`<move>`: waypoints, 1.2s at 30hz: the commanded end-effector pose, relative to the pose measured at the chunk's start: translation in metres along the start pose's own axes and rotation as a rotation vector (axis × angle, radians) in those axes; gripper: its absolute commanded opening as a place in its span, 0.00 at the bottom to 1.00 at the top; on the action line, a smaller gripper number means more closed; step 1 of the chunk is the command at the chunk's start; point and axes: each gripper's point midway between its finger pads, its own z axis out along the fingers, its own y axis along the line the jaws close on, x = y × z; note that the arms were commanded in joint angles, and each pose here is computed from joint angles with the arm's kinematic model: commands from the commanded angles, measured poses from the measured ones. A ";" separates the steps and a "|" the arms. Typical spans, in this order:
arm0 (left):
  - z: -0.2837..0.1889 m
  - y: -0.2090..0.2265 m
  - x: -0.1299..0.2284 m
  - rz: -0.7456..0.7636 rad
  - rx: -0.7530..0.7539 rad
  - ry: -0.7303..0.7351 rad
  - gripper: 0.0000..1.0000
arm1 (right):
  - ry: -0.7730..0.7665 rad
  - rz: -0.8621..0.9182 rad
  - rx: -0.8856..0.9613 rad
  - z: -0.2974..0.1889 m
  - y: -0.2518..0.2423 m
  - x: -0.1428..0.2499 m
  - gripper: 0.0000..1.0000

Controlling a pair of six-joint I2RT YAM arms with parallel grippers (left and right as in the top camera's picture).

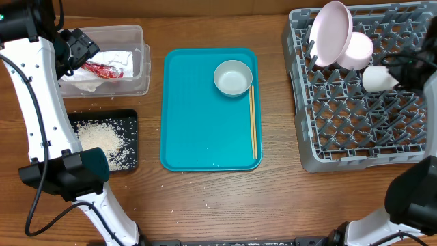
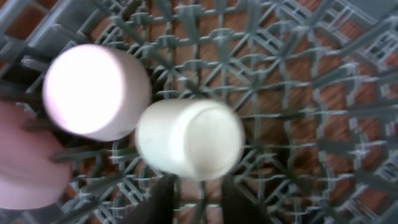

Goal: Sort waste into correct bins and load items into the dishwasher
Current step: 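Lift the white cup out of the bowl and carry it to the rack, then lower the cup into the rack beside the plate and open the gripper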

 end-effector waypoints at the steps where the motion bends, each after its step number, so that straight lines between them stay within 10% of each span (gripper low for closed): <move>1: -0.004 0.000 0.001 0.010 -0.002 -0.010 1.00 | -0.049 0.075 0.002 -0.014 -0.010 -0.017 0.09; 36: -0.004 0.000 0.001 0.010 -0.002 -0.010 1.00 | 0.127 -0.016 -0.367 0.029 0.065 0.017 0.04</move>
